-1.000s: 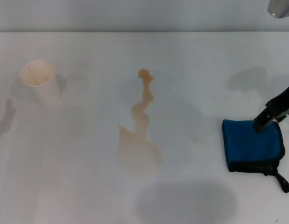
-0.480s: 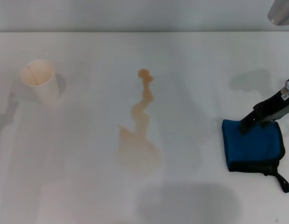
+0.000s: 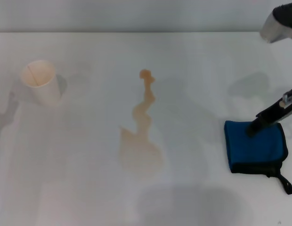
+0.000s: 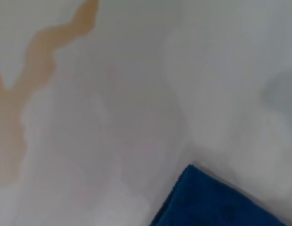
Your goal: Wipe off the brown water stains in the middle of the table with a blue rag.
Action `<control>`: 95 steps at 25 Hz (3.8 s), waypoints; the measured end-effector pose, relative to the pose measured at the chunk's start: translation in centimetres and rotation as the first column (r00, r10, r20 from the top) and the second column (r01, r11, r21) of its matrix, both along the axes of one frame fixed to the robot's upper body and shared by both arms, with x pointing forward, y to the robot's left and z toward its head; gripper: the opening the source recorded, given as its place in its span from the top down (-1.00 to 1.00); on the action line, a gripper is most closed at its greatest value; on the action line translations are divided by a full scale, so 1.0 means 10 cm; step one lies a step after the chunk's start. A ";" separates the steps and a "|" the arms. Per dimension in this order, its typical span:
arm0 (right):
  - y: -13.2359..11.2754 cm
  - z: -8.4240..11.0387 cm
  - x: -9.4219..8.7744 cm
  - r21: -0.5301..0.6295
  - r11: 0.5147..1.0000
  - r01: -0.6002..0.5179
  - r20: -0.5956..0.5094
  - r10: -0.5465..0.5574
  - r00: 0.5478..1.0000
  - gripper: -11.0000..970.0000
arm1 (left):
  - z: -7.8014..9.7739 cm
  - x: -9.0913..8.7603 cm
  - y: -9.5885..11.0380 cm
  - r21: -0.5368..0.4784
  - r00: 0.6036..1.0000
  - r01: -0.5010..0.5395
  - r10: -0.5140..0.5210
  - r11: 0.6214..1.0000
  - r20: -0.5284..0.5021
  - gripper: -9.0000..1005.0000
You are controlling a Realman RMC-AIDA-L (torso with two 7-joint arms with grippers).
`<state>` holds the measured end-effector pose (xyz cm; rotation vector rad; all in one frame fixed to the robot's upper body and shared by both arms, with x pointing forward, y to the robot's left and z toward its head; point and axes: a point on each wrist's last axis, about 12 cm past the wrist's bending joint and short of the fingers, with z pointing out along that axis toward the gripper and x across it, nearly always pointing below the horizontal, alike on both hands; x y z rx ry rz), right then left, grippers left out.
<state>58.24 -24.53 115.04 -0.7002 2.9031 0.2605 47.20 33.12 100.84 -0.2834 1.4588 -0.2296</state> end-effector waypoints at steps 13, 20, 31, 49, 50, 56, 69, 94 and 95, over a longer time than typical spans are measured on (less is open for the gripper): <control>0.22 -0.22 -0.10 -0.090 0.985 -0.146 0.018 0.148 0.989 -0.41 | -0.01 0.01 -0.01 -0.003 1.000 0.001 -0.001 1.000 -0.013 -0.77; 0.23 -0.28 -0.11 -0.129 0.977 -0.171 0.019 0.175 0.984 -0.41 | -0.02 0.01 -0.02 -0.008 1.000 0.001 -0.001 1.000 -0.020 -0.77; 0.21 -0.35 -0.11 -0.149 0.973 -0.179 0.001 0.181 0.983 -0.41 | -0.02 0.01 -0.02 -0.008 1.000 0.001 -0.001 1.000 -0.020 -0.77; 0.23 -0.44 -0.11 -0.165 0.967 -0.192 -0.004 0.194 0.981 -0.34 | -0.02 0.01 -0.02 -0.008 1.000 0.001 -0.001 1.000 -0.020 -0.77; 0.23 -0.44 -0.11 -0.165 0.967 -0.193 -0.005 0.194 0.981 -0.33 | -0.02 0.01 -0.02 -0.008 1.000 0.001 -0.001 1.000 -0.020 -0.77; 0.25 -0.45 -0.12 -0.169 0.965 -0.202 -0.008 0.203 0.979 -0.30 | -0.02 0.01 -0.02 -0.008 1.000 0.001 -0.001 1.000 -0.020 -0.77; 0.25 -0.47 -0.13 -0.167 0.965 -0.200 -0.017 0.200 0.980 -0.12 | -0.02 0.01 -0.02 -0.008 1.000 0.001 -0.001 1.000 -0.019 -0.77; 0.70 -0.34 -0.01 -0.141 0.936 -0.324 0.027 0.330 0.943 0.63 | -0.02 0.01 -0.03 -0.013 1.000 0.002 -0.002 1.000 -0.015 -0.77; 0.74 -0.35 0.00 -0.138 0.932 -0.334 0.029 0.341 0.940 0.64 | -0.02 0.01 -0.03 -0.014 1.000 0.003 -0.003 1.000 -0.014 -0.77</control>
